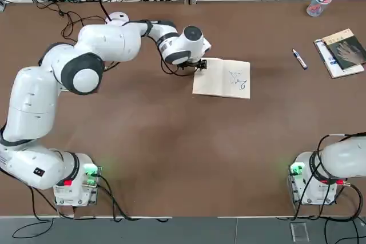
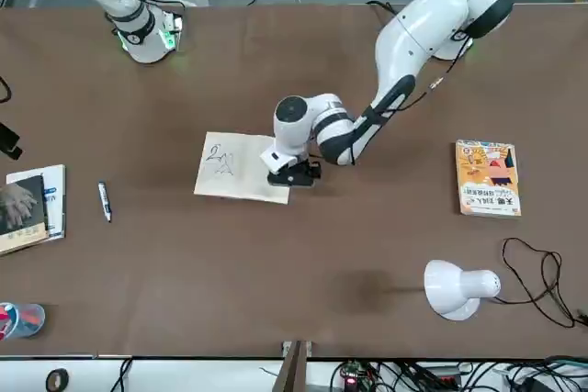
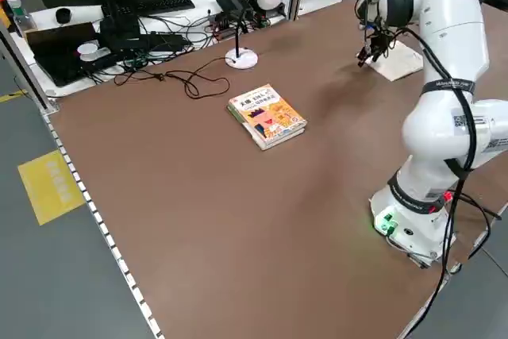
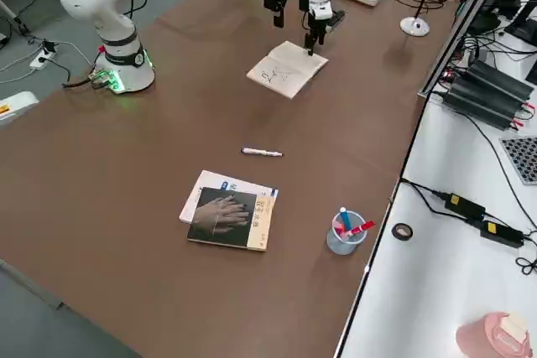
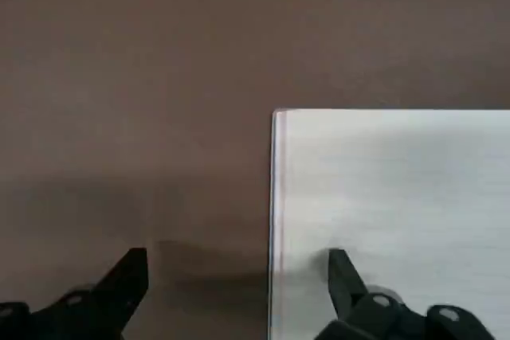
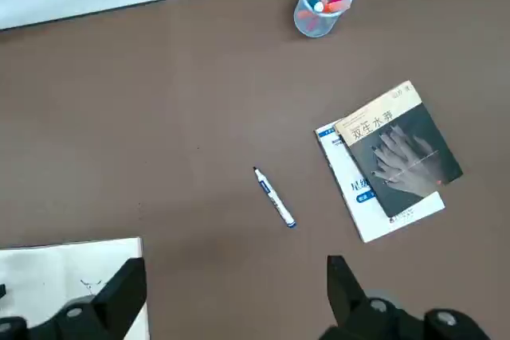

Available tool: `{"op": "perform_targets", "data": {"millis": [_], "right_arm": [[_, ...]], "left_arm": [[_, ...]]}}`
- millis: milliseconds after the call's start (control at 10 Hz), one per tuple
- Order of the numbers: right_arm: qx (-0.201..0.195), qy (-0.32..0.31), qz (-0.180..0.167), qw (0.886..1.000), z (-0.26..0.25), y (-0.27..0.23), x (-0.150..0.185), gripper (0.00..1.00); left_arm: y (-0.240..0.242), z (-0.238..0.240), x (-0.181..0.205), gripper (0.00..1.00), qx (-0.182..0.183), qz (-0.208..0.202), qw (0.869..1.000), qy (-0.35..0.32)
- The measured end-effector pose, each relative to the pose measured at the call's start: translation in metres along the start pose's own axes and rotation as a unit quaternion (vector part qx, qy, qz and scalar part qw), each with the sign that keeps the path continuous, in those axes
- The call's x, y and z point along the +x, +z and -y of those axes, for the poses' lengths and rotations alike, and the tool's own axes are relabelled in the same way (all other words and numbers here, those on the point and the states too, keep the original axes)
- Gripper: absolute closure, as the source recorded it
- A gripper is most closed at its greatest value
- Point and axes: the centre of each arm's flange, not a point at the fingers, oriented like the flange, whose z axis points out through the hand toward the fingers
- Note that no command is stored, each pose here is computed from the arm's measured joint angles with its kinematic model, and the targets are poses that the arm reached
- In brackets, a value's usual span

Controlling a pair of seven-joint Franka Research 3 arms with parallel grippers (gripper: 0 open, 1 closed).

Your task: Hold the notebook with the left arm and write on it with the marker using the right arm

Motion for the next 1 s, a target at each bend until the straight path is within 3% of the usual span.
{"op": "perform_targets", "data": {"millis": [1000], "right_arm": [[-0.001, -0.002, 0.005, 1.000, 0.0010, 0.0051, -0.0002, 0.00]], "left_arm": [[0.0040, 0.0002, -0.0007, 0.00, -0.002, 0.001, 1.000, 0.001]]}}
